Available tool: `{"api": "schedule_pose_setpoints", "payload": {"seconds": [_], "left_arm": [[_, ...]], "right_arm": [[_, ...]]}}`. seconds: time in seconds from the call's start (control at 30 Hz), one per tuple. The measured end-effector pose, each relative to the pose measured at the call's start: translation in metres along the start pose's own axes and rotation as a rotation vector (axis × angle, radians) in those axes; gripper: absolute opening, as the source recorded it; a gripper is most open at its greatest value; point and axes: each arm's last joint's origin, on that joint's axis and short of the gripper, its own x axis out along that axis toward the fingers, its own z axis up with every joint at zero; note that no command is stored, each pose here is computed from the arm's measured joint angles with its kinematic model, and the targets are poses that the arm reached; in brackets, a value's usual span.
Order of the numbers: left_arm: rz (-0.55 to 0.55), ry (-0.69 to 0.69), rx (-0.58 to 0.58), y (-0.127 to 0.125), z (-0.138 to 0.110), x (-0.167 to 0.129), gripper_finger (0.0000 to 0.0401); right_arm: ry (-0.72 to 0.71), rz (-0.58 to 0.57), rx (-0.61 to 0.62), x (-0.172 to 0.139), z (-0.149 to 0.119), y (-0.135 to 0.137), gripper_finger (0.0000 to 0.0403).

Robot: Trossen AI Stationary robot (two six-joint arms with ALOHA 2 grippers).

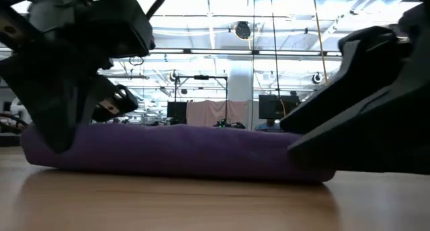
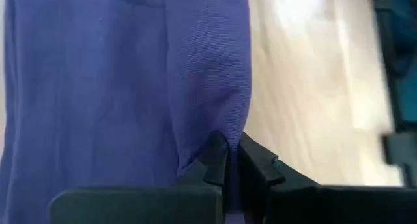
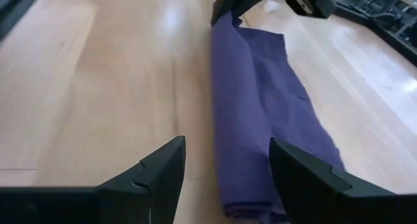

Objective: Roll towel
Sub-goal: Roll the purple towel

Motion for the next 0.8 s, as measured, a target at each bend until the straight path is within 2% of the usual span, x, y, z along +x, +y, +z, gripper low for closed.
{"api": "schedule_pose_setpoints", "payload": {"seconds": [0.23,0.4,0.63,0.8], "left_arm": [[-0.155,0.013,0.049,0.019,0.009,-0.007,0.0022],[-0.181,0.017,0.062,0.031,0.012,-0.011,0.0022],[-0.163,0.042,0.064,0.040,0.003,-0.009,0.0022],[-0.080,0.036,0.002,0.040,-0.003,-0.005,0.0033]], "right_arm": [[0.036,-0.035,0.023,0.014,0.001,-0.011,0.0212],[0.122,0.047,0.123,0.026,0.001,-0.018,0.0199],[0.186,0.122,0.268,0.036,0.006,-0.024,0.0115],[0.212,0.150,0.311,0.039,0.007,-0.026,0.0053]]}}
